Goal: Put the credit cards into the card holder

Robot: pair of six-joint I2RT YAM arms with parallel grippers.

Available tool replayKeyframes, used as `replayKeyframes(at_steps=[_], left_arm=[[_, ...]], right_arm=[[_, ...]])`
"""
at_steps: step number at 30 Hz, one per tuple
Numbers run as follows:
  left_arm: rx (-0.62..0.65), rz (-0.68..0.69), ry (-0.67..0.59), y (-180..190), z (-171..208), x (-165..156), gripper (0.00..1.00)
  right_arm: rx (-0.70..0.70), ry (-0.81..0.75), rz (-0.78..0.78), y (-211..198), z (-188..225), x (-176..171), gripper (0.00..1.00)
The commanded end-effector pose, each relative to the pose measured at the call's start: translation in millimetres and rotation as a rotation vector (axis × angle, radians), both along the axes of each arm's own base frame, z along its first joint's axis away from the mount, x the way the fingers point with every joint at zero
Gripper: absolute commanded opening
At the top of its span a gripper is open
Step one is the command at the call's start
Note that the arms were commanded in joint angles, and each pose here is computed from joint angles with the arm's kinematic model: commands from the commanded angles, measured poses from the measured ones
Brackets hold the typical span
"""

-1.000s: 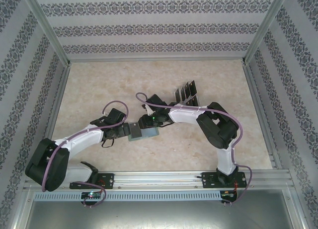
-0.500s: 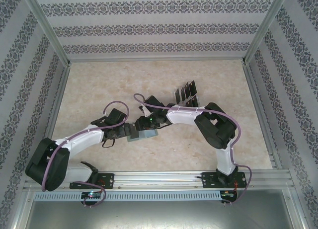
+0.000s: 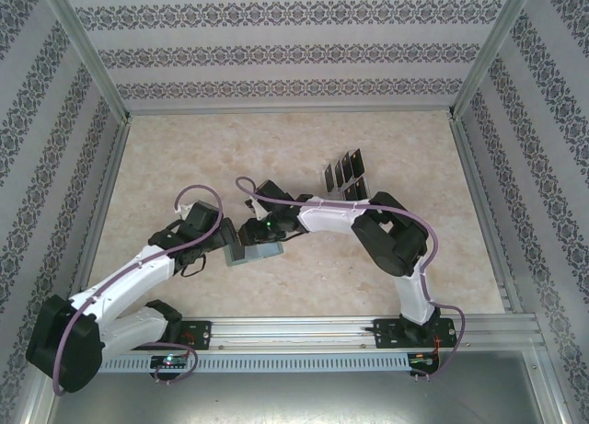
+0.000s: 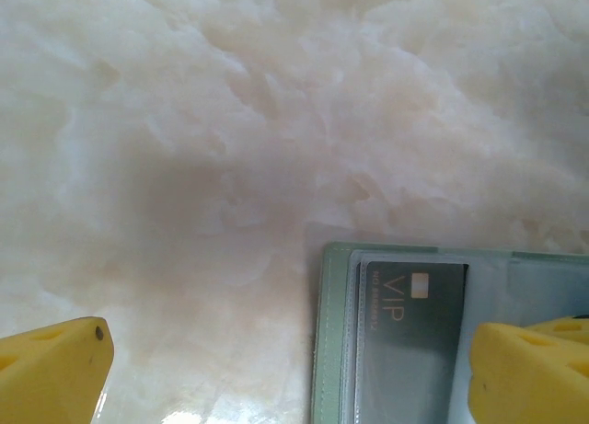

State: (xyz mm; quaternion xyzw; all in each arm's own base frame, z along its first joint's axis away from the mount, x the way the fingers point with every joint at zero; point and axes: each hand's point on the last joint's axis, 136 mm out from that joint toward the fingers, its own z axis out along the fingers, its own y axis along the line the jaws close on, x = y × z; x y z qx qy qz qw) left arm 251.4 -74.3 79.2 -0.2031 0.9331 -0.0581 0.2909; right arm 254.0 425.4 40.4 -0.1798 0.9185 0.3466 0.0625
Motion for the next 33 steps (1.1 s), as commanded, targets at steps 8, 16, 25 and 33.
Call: replayKeyframes(at_steps=[8,16,25,33], left_arm=[[0.011,0.038,-0.024,8,14,-5,1.00],[0.031,0.075,-0.093,20,42,-7,1.00],[0.043,0.111,-0.129,30,57,-12,1.00],[0.051,0.120,-0.127,33,57,-14,1.00]], right_arm=[[0.050,0.004,0.054,44,15,-16,0.46],[0.089,0.009,0.090,78,20,-20,0.46],[0.177,-0.055,0.099,95,68,-7,0.46],[0.237,-0.130,0.044,83,119,23,0.47]])
